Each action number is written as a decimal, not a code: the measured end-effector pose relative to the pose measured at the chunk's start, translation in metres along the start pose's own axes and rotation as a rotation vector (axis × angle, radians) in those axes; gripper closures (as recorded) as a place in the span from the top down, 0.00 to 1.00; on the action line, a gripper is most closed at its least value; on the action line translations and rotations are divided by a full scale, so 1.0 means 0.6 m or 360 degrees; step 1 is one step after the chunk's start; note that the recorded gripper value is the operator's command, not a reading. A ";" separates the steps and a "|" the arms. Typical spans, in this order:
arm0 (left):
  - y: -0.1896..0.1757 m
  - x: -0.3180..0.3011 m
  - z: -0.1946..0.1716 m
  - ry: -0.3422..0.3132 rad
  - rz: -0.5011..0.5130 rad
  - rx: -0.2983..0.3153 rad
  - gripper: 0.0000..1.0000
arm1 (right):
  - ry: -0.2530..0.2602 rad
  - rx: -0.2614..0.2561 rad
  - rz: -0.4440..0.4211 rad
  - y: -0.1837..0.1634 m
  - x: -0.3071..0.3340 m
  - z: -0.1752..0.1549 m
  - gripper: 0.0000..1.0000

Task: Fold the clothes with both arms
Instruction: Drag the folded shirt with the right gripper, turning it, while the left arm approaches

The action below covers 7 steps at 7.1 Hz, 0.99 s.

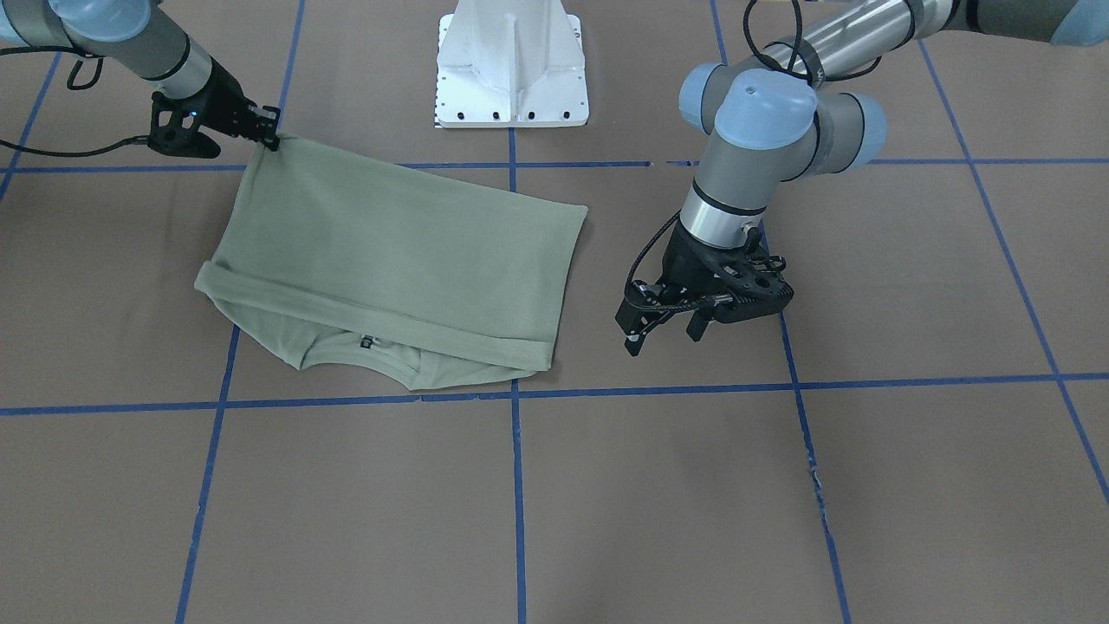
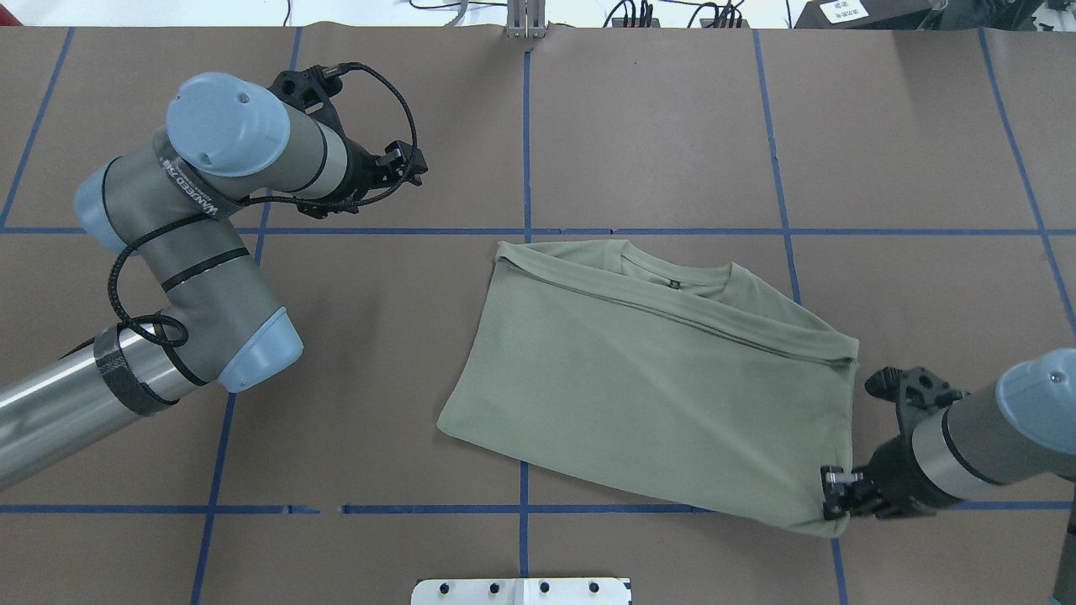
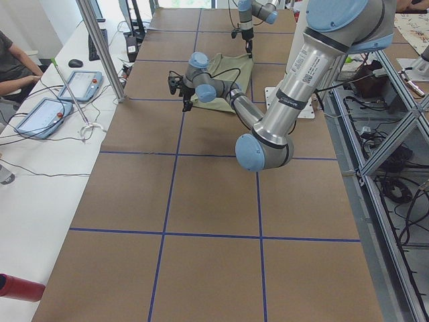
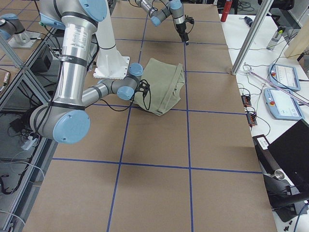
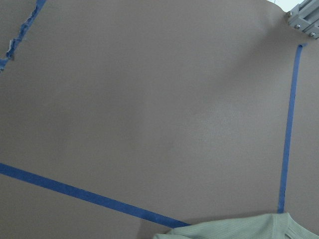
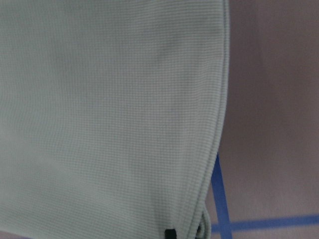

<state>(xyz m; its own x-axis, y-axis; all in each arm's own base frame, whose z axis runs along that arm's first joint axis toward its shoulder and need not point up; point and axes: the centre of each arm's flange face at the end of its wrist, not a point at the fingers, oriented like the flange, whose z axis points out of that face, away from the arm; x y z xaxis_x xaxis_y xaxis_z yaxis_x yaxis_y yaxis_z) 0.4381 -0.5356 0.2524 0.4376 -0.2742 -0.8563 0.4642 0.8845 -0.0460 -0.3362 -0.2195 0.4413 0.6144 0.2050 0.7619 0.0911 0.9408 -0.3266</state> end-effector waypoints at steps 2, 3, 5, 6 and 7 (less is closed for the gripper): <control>0.003 -0.007 -0.005 0.0003 0.0003 0.0009 1.00 | 0.0088 -0.0202 -0.0012 0.092 0.004 0.035 1.00; 0.007 -0.007 -0.008 0.0008 0.0006 0.0006 1.00 | 0.0108 -0.0247 -0.0021 0.113 0.003 0.045 1.00; 0.036 0.004 -0.012 0.0035 0.0033 -0.0028 1.00 | 0.0081 -0.0237 -0.0010 0.110 -0.006 0.039 1.00; 0.068 0.014 -0.013 0.0056 0.0060 -0.0068 1.00 | 0.0015 -0.0169 0.0024 0.080 -0.019 0.015 1.00; 0.114 0.020 -0.014 0.0077 0.0085 -0.0129 1.00 | -0.0083 -0.0063 0.0065 0.037 -0.038 -0.023 1.00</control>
<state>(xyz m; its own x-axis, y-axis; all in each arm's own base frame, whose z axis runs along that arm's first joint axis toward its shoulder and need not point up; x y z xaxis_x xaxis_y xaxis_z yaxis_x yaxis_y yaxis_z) 0.4687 -0.4752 0.2344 0.4215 -0.2093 -0.8823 0.3768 0.9254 -0.0395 -0.3375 -0.2070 0.4092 0.5765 0.2578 0.7754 0.0985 0.9201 -0.3792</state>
